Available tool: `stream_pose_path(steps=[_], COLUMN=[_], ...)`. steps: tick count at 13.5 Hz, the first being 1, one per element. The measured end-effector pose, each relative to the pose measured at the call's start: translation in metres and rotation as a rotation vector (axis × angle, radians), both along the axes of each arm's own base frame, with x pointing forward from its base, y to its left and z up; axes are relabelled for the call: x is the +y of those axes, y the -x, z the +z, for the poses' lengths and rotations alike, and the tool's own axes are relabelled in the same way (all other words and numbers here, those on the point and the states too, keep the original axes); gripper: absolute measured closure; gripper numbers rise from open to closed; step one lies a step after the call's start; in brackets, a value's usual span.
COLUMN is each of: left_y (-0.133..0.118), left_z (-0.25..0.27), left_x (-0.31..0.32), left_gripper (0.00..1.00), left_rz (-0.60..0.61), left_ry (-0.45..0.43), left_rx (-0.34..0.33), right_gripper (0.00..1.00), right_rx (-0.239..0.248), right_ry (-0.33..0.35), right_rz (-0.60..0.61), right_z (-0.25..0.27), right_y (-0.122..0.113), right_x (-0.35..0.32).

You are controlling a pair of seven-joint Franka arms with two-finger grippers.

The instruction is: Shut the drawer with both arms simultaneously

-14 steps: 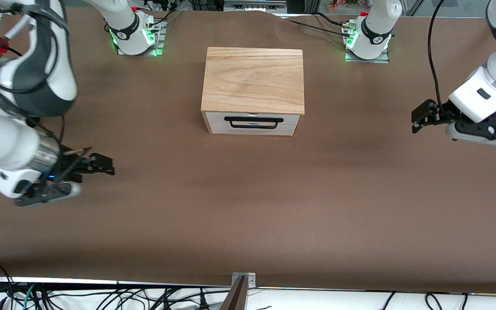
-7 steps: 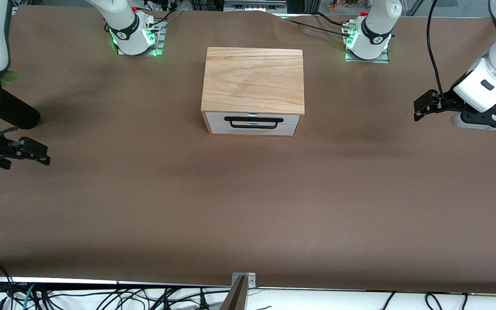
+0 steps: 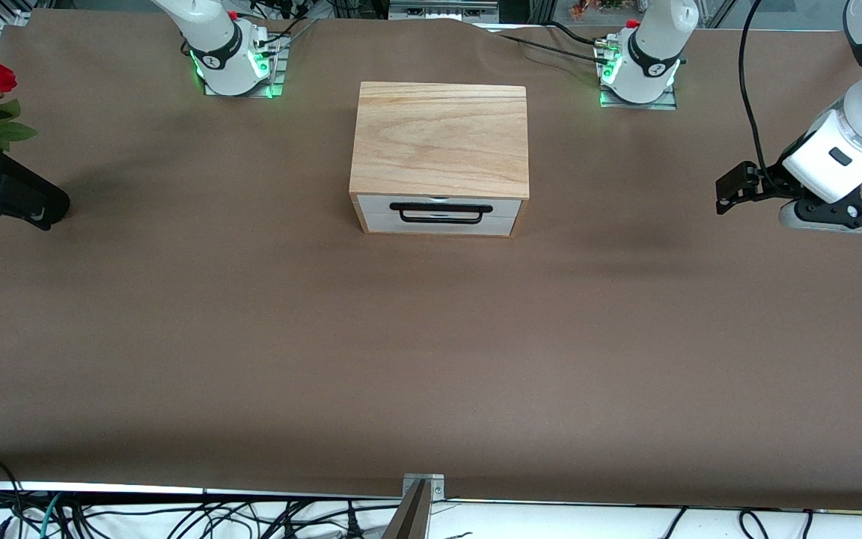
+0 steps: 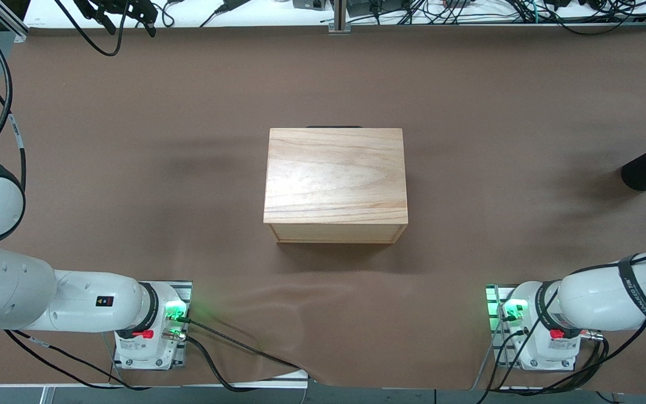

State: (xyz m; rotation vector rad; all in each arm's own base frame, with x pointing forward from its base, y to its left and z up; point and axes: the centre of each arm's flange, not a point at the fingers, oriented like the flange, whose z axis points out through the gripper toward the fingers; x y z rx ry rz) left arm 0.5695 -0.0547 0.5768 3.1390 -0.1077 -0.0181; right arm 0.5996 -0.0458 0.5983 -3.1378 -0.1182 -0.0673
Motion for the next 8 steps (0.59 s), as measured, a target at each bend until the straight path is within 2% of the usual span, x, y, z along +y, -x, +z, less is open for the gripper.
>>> stream_pose_path(steps=[8], left_y=[-0.001], left_z=[0.000], left_x=[-0.009], left_gripper=[0.00], left_rz=[-0.016], left_ry=[0.000], left_rx=[0.011], right_gripper=[0.00], right_rx=[0.033], right_ry=[-0.003], right_rz=[0.032], right_z=[-0.019], right_y=[0.000], right_x=[0.017])
